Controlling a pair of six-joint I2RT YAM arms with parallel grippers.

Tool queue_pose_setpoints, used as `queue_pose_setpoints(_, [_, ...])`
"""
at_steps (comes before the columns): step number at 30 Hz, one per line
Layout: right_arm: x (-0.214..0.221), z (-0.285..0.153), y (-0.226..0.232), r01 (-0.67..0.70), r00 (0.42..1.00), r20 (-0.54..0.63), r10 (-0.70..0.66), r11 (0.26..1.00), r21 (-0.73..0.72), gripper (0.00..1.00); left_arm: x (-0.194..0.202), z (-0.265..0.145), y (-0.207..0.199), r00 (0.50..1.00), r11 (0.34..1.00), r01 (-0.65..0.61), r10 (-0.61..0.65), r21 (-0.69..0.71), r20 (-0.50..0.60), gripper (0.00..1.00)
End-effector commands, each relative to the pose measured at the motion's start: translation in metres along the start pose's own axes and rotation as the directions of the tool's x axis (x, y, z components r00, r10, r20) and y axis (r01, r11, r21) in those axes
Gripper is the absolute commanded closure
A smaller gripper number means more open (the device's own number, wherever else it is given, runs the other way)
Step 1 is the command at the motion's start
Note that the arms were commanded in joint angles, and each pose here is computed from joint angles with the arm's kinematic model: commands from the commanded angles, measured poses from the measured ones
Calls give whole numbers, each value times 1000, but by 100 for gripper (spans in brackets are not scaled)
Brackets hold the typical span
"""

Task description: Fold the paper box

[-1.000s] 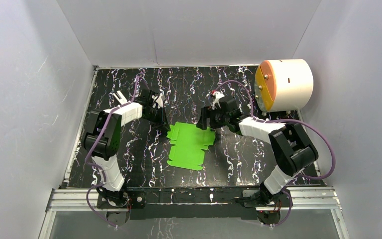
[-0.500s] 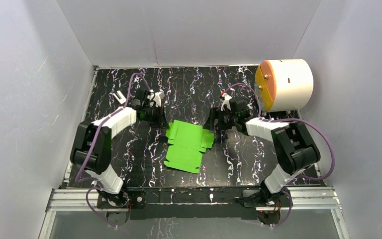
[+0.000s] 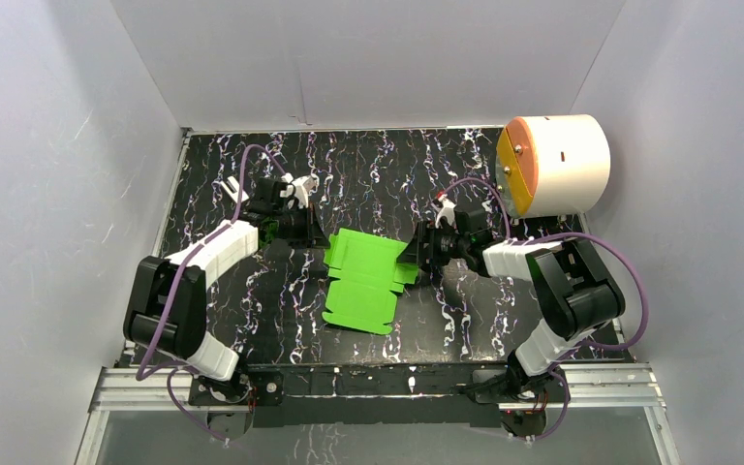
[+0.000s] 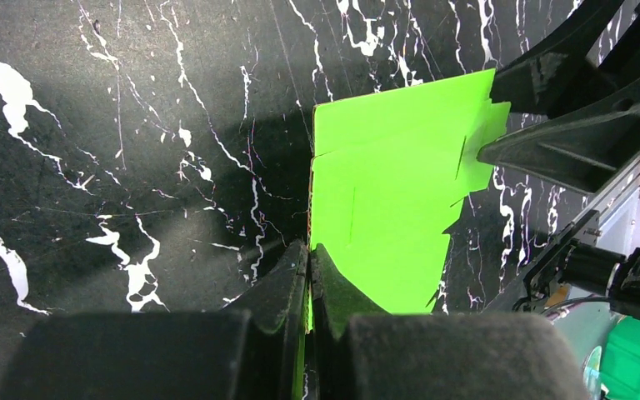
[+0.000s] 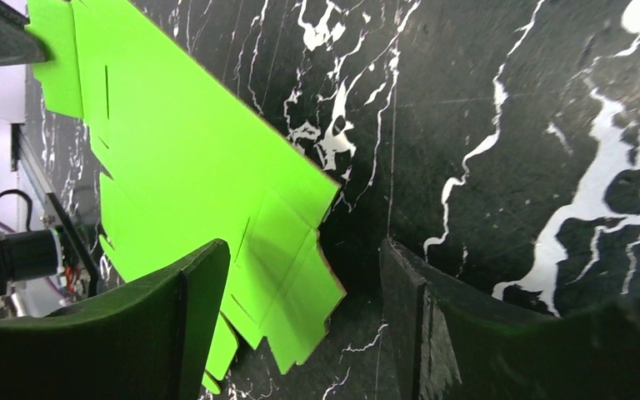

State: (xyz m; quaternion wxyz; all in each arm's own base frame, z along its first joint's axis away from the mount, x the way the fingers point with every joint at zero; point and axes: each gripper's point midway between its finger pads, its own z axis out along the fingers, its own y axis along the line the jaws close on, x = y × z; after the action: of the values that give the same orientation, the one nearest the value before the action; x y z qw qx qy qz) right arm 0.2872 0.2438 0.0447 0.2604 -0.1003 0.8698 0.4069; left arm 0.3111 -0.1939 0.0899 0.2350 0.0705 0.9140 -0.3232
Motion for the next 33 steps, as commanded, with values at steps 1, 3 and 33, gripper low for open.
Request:
queue_pose_setpoints(1, [-10,-5,23,41,998,47,-36,993,-110,28,-9,-10,-14,999,999,2,-4,42,54,100])
queue_pose_setpoints(3, [-9,-6,27,50,998,49,-44,989,-136,34,-8,-9,-14,998,999,14,-16,45,55,100])
queue_pose_setpoints(33, [-16,-17,64,191,981,93,-170,925,-330,92,-56,-22,-9,985,999,20,-25,30,169,61])
